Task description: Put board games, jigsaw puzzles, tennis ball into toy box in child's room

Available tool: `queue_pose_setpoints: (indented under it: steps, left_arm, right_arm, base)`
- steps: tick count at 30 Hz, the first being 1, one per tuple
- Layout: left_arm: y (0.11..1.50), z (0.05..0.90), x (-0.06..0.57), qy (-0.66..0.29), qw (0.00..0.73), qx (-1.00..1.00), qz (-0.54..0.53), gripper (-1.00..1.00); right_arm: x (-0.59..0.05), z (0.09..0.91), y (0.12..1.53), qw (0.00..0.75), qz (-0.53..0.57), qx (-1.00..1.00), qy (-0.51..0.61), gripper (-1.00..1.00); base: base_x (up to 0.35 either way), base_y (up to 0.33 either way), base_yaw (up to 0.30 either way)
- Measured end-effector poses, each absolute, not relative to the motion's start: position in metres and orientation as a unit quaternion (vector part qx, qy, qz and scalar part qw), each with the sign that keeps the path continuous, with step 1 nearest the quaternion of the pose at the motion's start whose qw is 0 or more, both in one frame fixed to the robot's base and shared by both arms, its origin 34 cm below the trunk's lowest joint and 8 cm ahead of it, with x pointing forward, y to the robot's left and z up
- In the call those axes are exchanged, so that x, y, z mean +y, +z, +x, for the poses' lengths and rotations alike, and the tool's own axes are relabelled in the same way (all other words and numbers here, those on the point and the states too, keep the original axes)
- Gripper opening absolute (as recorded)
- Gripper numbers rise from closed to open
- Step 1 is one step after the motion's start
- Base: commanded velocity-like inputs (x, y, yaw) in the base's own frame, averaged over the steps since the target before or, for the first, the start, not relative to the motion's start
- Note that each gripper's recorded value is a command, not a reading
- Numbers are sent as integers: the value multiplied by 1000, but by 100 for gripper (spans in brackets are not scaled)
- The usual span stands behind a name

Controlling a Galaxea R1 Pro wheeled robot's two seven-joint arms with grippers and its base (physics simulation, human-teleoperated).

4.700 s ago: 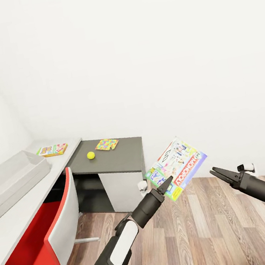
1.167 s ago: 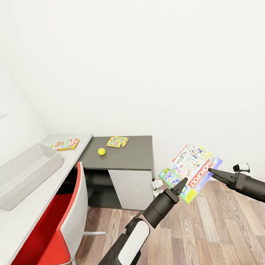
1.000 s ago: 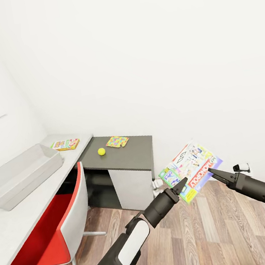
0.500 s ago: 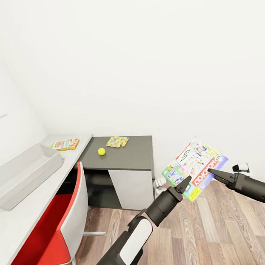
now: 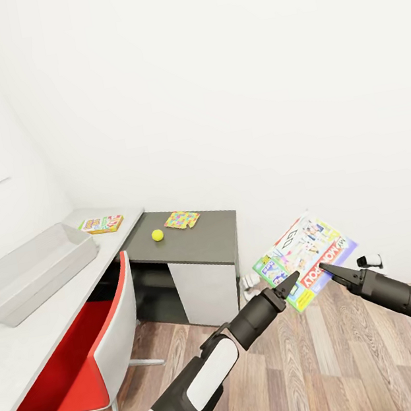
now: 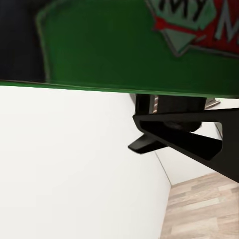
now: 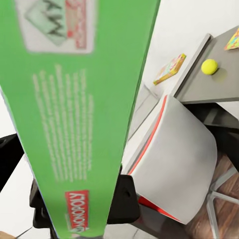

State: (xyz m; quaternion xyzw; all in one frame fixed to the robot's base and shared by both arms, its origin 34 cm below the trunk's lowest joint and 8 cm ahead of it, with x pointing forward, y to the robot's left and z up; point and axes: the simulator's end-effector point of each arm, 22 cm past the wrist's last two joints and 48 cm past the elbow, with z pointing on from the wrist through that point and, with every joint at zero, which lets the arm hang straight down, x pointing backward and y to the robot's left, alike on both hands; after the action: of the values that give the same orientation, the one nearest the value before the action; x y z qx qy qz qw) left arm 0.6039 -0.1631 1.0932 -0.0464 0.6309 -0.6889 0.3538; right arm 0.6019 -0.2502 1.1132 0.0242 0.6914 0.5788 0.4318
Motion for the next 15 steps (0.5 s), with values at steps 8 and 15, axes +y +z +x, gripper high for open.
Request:
queue_pose_setpoints:
  steps: [8, 15]
  left_arm:
    - [1095, 605, -163, -690, 354, 630, -48, -100]
    - [1097, 607, -163, -689, 356, 629, -47, -100]
  right_arm:
    - [-249, 601, 1113, 430, 23, 692, 579, 100]
    - [-248, 601, 1114, 428, 24, 689, 584, -100]
  base:
    - [0, 0, 0]
    - [0, 0, 0]
